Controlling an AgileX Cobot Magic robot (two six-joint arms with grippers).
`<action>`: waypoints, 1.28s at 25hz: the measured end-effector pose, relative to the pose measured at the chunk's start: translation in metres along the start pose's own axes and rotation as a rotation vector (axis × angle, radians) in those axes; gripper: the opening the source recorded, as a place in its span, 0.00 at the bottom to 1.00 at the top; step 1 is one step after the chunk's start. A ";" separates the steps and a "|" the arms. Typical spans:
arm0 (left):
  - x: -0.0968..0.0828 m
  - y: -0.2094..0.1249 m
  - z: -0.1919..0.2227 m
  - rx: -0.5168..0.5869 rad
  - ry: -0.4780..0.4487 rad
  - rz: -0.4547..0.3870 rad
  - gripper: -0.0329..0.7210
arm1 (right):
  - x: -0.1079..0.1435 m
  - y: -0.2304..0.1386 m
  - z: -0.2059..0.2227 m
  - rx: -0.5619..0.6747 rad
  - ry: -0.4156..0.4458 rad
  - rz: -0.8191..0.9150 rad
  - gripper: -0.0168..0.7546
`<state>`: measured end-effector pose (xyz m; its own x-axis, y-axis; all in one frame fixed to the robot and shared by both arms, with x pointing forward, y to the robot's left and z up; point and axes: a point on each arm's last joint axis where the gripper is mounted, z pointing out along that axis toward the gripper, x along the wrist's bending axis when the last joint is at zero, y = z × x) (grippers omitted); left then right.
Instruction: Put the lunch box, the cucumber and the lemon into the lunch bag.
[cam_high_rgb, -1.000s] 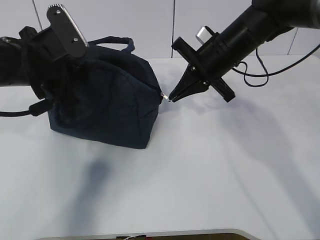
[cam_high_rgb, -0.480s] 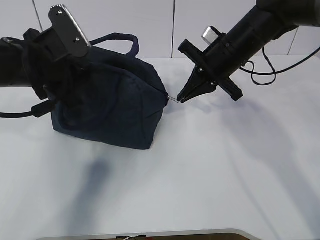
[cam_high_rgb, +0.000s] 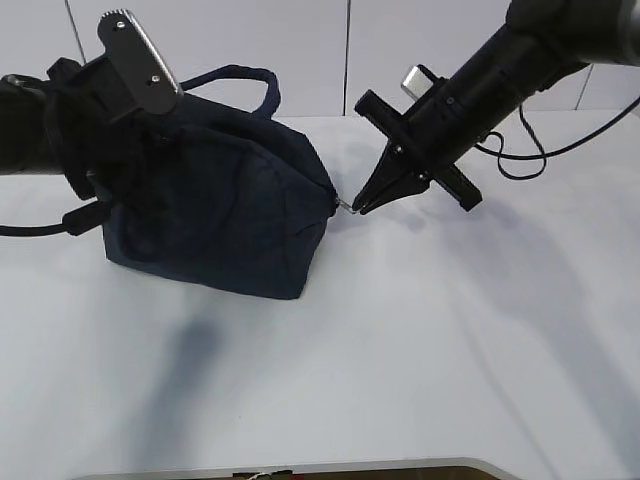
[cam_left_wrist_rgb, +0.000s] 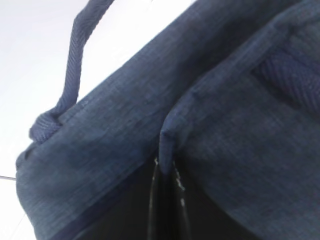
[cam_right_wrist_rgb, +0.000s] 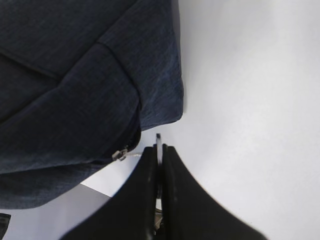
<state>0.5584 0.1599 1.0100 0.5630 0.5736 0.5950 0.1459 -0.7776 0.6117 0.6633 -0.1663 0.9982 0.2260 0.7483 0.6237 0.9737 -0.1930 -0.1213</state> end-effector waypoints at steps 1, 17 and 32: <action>0.000 0.000 0.000 -0.002 -0.004 0.000 0.03 | -0.001 0.000 0.001 0.002 -0.001 0.001 0.03; -0.002 0.001 0.000 -0.008 -0.018 0.000 0.03 | -0.005 0.007 0.012 0.031 0.071 0.007 0.03; 0.000 0.022 -0.029 -0.161 -0.118 0.099 0.63 | 0.001 0.006 0.013 0.039 0.137 -0.064 0.03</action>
<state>0.5375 0.1504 1.0385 0.6608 0.4547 0.5972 -0.0416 -0.7722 0.6340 0.6700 -0.1582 0.9876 0.1600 0.6639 0.7305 0.9869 -0.1212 -0.1060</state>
